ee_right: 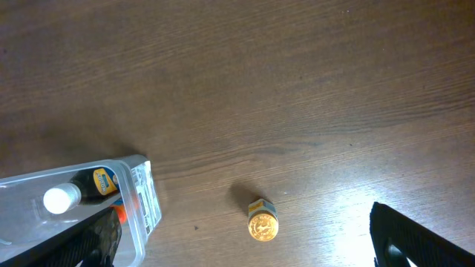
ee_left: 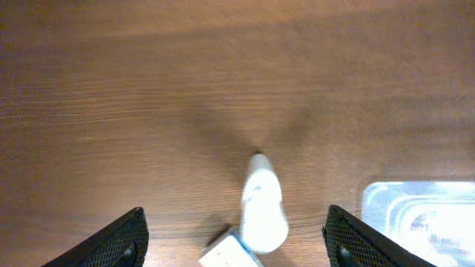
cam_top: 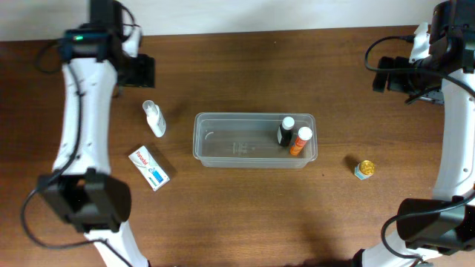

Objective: Pack container
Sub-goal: 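Move left gripper over the white spray bottle, then lower left gripper around the white spray bottle and close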

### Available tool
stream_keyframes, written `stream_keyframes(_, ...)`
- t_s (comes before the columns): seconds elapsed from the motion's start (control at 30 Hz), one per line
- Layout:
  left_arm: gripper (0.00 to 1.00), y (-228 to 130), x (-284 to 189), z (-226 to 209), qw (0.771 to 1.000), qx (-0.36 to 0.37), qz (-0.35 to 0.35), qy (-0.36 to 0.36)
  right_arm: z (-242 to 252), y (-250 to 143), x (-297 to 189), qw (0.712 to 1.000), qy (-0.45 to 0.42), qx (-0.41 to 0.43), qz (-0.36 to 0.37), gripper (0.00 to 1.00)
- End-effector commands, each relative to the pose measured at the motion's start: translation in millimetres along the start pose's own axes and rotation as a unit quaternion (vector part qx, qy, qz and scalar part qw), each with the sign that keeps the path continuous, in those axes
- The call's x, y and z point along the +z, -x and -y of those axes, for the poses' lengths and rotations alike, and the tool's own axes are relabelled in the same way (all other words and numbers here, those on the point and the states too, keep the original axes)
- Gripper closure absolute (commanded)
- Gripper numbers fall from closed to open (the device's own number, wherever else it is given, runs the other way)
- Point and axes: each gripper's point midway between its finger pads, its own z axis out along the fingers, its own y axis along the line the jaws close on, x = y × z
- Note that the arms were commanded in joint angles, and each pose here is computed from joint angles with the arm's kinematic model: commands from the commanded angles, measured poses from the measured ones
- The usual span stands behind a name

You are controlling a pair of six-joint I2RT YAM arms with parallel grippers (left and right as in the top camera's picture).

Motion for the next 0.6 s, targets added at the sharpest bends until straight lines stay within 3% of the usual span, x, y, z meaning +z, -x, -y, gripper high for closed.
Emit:
stream_keyframes(0.0,0.23,-2,21,12,1.0,0.012,-0.022,-0.013,3,3,-8,1.0,-0.004,0.004,0.013,0.02)
stream_keyframes(0.57,0.19,-31,69,15,0.994,0.015,-0.106,-0.015,3,3,-8,1.0,-0.004,0.004,0.013,0.01)
